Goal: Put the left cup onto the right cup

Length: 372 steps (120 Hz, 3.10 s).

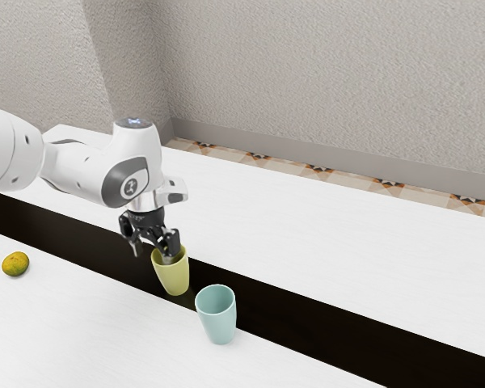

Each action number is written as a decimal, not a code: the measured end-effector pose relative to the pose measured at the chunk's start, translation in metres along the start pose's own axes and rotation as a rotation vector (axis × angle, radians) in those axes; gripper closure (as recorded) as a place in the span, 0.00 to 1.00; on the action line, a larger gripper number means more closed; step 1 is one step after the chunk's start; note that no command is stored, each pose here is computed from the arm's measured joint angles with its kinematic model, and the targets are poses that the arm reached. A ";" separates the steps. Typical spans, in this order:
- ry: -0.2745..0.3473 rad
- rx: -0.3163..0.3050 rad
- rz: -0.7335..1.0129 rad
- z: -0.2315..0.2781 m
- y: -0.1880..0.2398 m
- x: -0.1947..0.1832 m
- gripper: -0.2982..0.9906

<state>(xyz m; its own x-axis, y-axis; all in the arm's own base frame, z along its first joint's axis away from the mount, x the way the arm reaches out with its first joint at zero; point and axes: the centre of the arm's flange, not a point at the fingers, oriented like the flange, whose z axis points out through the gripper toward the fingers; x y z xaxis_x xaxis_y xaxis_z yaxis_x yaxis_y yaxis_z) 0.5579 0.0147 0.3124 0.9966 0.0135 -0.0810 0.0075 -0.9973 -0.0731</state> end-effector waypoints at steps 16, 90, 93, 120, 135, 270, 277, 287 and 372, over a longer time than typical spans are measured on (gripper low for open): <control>0.008 0.000 -0.001 -0.001 0.001 0.001 0.60; 0.074 -0.005 0.003 -0.038 0.009 0.000 0.83; 0.082 -0.007 0.006 -0.044 0.011 -0.001 0.83; 0.149 -0.032 0.032 -0.097 0.024 -0.015 0.84; 0.170 -0.045 0.050 -0.120 0.034 -0.024 0.84; 0.061 -0.051 0.177 -0.128 0.138 -0.073 0.84; 0.050 -0.048 0.172 -0.123 0.138 -0.072 0.84; 0.042 -0.044 0.166 -0.116 0.140 -0.069 0.84; 0.047 -0.043 0.143 -0.107 0.149 -0.065 0.40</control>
<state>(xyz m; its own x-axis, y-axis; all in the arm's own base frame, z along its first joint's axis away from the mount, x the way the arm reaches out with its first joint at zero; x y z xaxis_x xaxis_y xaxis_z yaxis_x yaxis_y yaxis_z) 0.5034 -0.1425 0.4129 0.9905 -0.1313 -0.0404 -0.1322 -0.9910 -0.0213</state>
